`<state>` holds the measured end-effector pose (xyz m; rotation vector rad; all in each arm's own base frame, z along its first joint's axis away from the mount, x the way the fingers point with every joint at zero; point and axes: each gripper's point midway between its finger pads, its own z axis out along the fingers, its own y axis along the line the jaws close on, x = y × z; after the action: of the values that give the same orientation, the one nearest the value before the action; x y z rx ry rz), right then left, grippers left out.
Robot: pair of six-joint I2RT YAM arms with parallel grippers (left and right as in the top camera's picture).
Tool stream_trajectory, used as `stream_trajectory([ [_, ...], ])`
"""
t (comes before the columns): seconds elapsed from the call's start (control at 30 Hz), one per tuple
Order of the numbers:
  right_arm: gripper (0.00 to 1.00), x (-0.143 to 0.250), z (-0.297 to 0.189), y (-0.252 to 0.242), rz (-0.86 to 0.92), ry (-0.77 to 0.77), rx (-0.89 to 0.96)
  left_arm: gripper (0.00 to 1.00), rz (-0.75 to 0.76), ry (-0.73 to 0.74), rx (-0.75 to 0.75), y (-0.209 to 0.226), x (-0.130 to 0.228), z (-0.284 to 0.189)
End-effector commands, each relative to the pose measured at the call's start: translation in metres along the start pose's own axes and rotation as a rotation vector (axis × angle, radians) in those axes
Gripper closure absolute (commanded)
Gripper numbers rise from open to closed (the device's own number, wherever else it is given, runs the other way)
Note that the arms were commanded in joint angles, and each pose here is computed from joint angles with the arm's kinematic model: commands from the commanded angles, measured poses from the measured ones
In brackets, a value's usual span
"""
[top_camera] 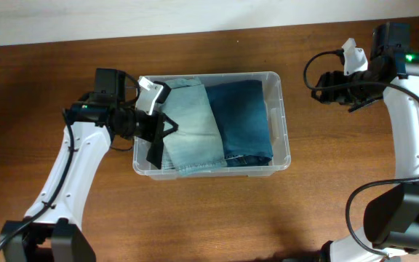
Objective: Pack container
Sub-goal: 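Lift the light-blue jeans and lay them in the bin's left half, then push the light-blue jeans down and tuck them with the left gripper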
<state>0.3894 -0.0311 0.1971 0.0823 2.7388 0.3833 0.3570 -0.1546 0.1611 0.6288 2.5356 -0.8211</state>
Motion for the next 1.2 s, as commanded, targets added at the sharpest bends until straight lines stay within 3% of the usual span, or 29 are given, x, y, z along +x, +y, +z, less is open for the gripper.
stream_trajectory([
  [0.0, 0.32, -0.005, -0.014, 0.004, -0.023, -0.040, 0.013, 0.99, 0.063, -0.019, -0.127, 0.021, -0.013, -0.005],
  [0.07, 0.32, -0.005, -0.014, 0.004, -0.023, -0.040, 0.013, 0.95, 0.069, -0.029, -0.167, 0.029, -0.016, -0.007],
  [0.17, 0.32, -0.005, -0.014, 0.004, -0.022, -0.037, 0.013, 0.79, 0.078, -0.049, -0.195, 0.035, -0.022, -0.009],
  [0.3, 0.32, -0.004, -0.014, 0.004, -0.021, -0.036, 0.013, 0.43, 0.089, -0.075, -0.206, 0.039, -0.028, -0.011],
  [0.43, 0.32, -0.004, -0.014, 0.004, -0.021, -0.036, 0.013, 0.27, 0.095, -0.085, -0.216, 0.040, -0.031, -0.011],
  [0.5, 0.31, -0.004, -0.014, 0.004, -0.022, -0.036, 0.013, 0.05, 0.098, -0.090, -0.217, 0.041, -0.032, -0.012],
  [0.63, 0.31, -0.004, -0.014, 0.004, -0.022, -0.036, 0.013, 0.01, 0.101, -0.095, -0.218, 0.040, -0.034, -0.013],
  [0.8, 0.31, -0.004, -0.014, 0.003, -0.021, -0.035, 0.016, 0.04, 0.099, -0.143, -0.213, 0.026, -0.050, -0.032],
  [1.03, 0.31, -0.004, -0.014, 0.003, -0.022, -0.035, 0.020, 0.58, 0.134, -0.200, -0.226, -0.002, -0.061, -0.073],
  [1.07, 0.31, -0.004, -0.014, 0.003, -0.022, -0.035, 0.020, 0.75, 0.131, -0.188, -0.220, -0.005, -0.057, -0.074],
  [1.17, 0.31, -0.004, -0.014, 0.003, -0.022, -0.035, 0.020, 0.81, 0.128, -0.139, -0.197, -0.010, -0.048, -0.059],
])
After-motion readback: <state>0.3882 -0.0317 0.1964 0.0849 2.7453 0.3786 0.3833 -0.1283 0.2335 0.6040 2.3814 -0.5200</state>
